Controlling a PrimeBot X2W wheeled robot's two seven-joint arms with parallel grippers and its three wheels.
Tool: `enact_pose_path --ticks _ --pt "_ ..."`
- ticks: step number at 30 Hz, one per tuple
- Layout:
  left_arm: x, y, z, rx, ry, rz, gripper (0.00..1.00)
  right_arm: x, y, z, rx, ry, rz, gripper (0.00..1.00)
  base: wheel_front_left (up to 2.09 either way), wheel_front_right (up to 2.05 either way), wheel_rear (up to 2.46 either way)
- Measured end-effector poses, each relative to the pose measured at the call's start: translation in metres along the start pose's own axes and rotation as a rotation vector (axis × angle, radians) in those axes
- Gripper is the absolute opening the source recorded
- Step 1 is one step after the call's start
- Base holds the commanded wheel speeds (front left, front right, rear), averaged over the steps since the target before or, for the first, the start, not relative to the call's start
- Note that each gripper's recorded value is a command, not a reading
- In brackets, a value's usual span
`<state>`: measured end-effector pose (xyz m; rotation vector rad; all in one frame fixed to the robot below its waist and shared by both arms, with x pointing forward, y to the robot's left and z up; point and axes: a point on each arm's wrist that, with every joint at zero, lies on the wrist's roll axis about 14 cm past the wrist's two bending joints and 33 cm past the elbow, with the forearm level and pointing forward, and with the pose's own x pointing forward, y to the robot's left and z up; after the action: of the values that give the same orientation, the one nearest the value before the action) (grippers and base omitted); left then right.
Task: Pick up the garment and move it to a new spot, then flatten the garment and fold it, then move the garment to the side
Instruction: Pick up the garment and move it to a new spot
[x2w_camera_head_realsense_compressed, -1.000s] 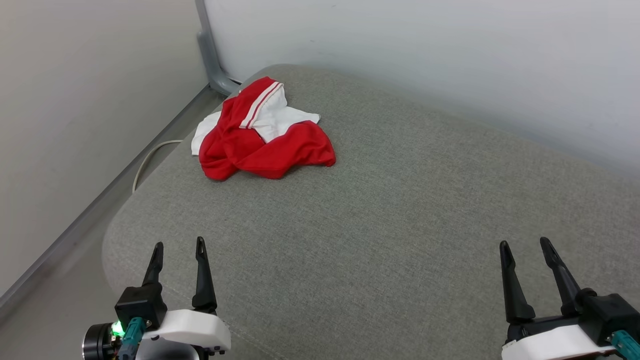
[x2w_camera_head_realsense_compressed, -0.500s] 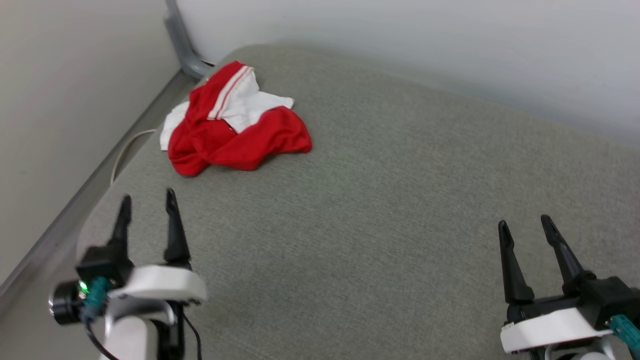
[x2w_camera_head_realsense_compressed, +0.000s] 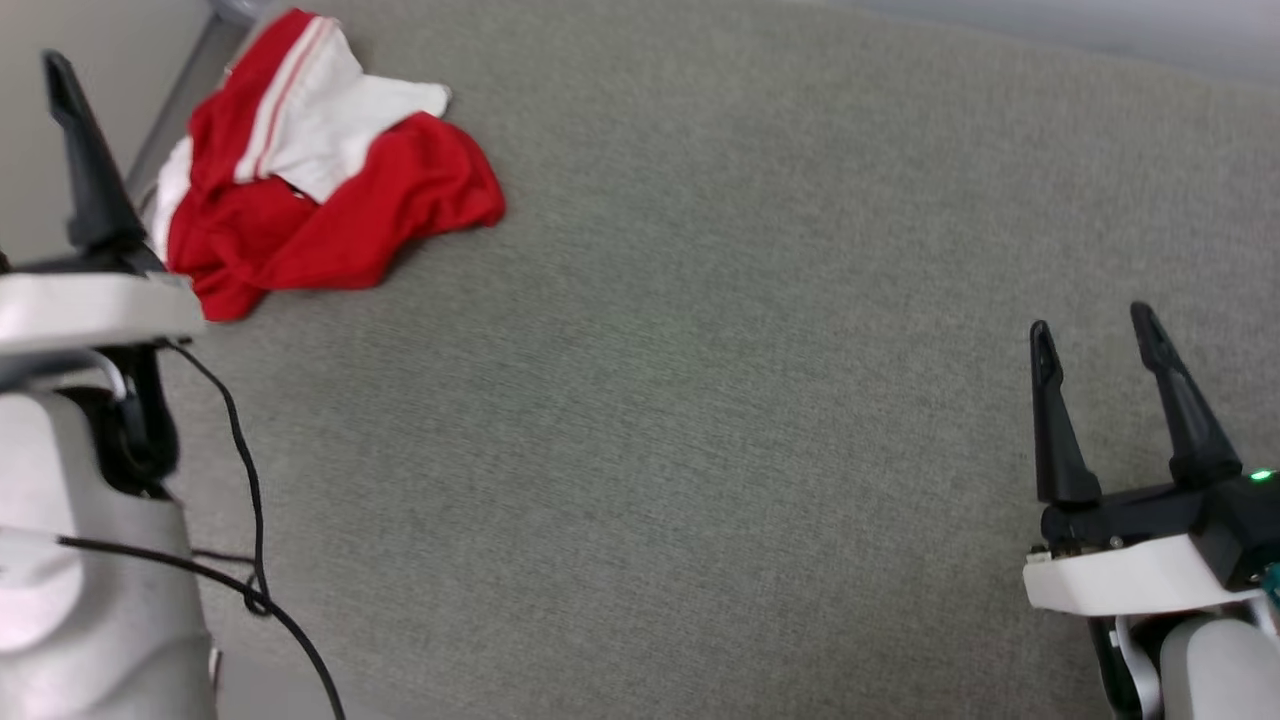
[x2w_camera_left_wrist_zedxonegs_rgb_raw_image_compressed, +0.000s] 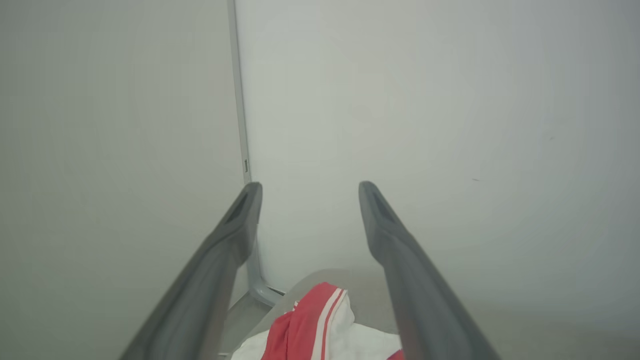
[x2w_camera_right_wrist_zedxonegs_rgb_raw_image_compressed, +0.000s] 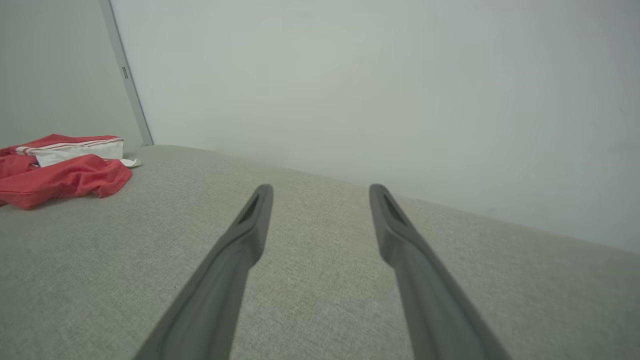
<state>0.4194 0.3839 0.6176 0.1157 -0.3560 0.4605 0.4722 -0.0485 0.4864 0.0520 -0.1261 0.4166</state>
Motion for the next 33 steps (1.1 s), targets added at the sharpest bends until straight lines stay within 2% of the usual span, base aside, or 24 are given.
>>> enact_pose_path --ticks 4,9,12,18,21,29,33 --pt "0.023 -0.010 -0.033 -0.022 0.067 -0.039 1.00 0.005 -0.012 -0.013 -0.006 0.012 -0.025 1.00 0.00 0.00 0.00" --pt "0.052 -0.007 -0.078 -0.004 0.219 -0.062 1.00 0.009 -0.023 -0.028 -0.018 0.025 -0.045 1.00 0.00 0.00 0.00" --pt "0.058 -0.014 -0.111 -0.014 0.364 -0.089 1.00 0.011 -0.027 -0.036 -0.021 0.034 -0.053 1.00 0.00 0.00 0.00" --pt "0.046 -0.011 -0.170 -0.056 0.702 -0.095 1.00 0.015 -0.032 -0.046 -0.030 0.041 -0.060 1.00 0.00 0.00 0.00" --pt "0.025 -0.012 -0.199 -0.080 0.892 -0.098 1.00 0.015 -0.036 -0.047 -0.033 0.040 -0.067 1.00 0.00 0.00 0.00" --pt "-0.022 -0.017 -0.244 -0.174 1.263 -0.092 1.00 0.012 -0.045 -0.054 -0.050 0.054 -0.088 1.00 0.00 0.00 0.00" --pt "-0.037 -0.018 -0.255 -0.180 1.357 -0.100 1.00 0.010 -0.050 -0.058 -0.054 0.064 -0.100 1.00 0.00 0.00 0.00"
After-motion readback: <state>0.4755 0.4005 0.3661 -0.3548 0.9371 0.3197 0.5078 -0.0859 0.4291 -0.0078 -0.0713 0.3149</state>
